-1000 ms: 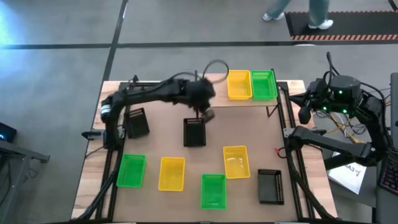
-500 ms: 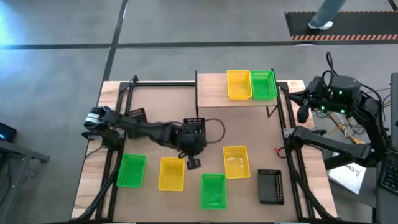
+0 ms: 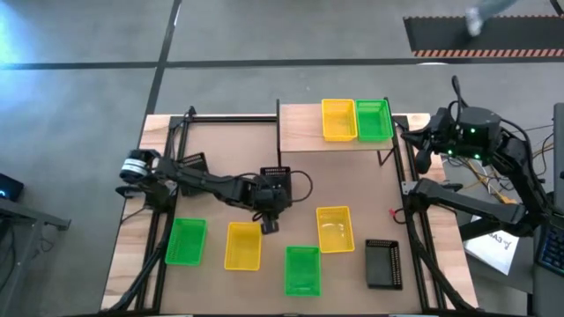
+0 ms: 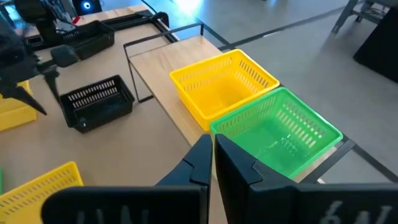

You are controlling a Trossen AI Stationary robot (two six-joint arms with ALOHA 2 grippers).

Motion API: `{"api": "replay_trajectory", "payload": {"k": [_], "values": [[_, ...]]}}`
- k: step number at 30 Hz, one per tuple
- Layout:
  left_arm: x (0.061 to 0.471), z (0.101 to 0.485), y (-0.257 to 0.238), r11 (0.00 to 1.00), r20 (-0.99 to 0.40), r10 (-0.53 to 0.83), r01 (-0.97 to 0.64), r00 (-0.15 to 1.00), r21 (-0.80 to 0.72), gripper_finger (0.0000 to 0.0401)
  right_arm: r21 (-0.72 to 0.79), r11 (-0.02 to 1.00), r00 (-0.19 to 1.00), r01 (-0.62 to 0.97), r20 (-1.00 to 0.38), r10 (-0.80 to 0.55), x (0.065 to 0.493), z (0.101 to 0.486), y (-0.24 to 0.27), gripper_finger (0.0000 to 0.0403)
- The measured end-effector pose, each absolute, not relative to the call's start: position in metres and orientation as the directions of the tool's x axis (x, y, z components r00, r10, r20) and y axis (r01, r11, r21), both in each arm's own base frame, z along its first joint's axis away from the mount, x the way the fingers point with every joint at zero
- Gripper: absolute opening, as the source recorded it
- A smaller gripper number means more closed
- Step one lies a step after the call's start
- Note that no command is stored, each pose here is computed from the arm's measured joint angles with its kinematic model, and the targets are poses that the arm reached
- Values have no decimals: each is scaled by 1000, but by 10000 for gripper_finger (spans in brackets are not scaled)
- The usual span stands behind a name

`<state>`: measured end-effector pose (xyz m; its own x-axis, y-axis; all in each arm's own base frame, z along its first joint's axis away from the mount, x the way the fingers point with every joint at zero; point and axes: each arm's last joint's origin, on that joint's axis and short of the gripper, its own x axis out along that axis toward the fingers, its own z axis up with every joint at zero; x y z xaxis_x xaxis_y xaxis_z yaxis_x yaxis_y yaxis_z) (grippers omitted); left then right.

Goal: Stack baskets on shelf by color
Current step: Put the top right black bin on the shelf

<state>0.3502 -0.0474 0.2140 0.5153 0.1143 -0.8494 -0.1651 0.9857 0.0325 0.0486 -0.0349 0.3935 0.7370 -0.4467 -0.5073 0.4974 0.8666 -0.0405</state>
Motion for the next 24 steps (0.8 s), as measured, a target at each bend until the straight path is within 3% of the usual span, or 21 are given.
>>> {"api": "replay_trajectory", "payload": {"k": [5, 18, 24], "values": [[345, 199, -47, 985, -872, 124, -164, 473, 51, 146, -33, 863, 735, 504, -508, -448, 49, 393, -35, 11], [346, 194, -45, 967, -840, 189, -246, 509, 68, 36, 3, 852, 737, 524, -504, -451, 49, 393, -35, 11], [347, 187, -44, 962, -805, 209, -264, 555, 68, 19, 17, 844, 735, 536, -502, -456, 49, 394, -35, 11]]}}
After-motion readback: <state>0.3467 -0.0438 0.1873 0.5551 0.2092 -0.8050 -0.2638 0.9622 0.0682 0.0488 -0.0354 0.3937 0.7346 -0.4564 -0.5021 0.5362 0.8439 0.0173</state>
